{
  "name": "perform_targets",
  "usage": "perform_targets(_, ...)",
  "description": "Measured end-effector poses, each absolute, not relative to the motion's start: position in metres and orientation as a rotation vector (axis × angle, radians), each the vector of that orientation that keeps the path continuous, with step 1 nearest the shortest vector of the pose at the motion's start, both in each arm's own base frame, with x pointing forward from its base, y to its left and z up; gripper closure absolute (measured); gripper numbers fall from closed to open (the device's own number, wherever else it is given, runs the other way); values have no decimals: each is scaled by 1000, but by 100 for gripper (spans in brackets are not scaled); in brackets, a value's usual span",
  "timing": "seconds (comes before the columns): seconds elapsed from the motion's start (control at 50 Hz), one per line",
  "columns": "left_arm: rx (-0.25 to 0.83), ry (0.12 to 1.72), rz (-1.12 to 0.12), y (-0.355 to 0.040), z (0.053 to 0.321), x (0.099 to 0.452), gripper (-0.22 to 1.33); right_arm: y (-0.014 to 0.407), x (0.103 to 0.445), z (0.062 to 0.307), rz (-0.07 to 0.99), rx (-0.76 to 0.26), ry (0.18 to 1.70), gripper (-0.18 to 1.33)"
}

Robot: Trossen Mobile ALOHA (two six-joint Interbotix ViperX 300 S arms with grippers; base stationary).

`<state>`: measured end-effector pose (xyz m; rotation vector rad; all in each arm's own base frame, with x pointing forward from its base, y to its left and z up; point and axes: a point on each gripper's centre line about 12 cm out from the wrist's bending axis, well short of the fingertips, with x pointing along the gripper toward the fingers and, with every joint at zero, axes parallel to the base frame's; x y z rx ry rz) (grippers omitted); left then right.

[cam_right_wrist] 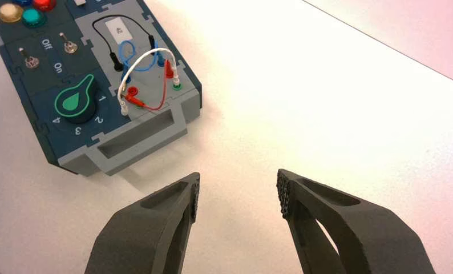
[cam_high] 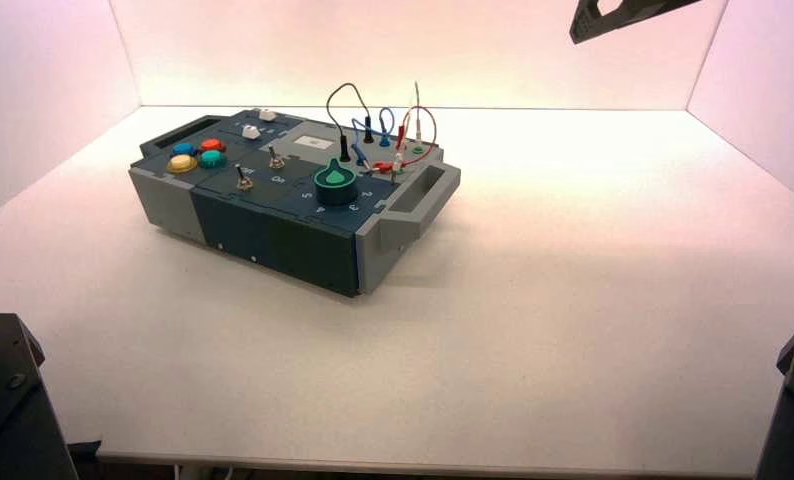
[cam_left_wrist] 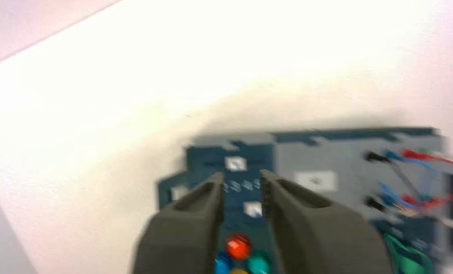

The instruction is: Move the top slider to position 3.

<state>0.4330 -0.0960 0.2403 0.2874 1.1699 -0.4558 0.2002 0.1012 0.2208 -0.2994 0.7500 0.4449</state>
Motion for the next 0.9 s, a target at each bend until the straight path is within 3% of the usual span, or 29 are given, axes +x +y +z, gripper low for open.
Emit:
perform_targets(0.26,329,1101,-558,-133,261,346,18,100,199,220,443,-301,753,-8)
perform_targets(0.44,320,1018,-530,-117,257,305,12,101,200,219,444,-305,758,-8)
perform_targets(0.66,312,1012,-512,-107,227,278,12,101,201,212,443,-313,786,-8)
perform_targets(0.9,317,1016,-510,-109,215,281,12,102,202,205,443,-322,811,-8)
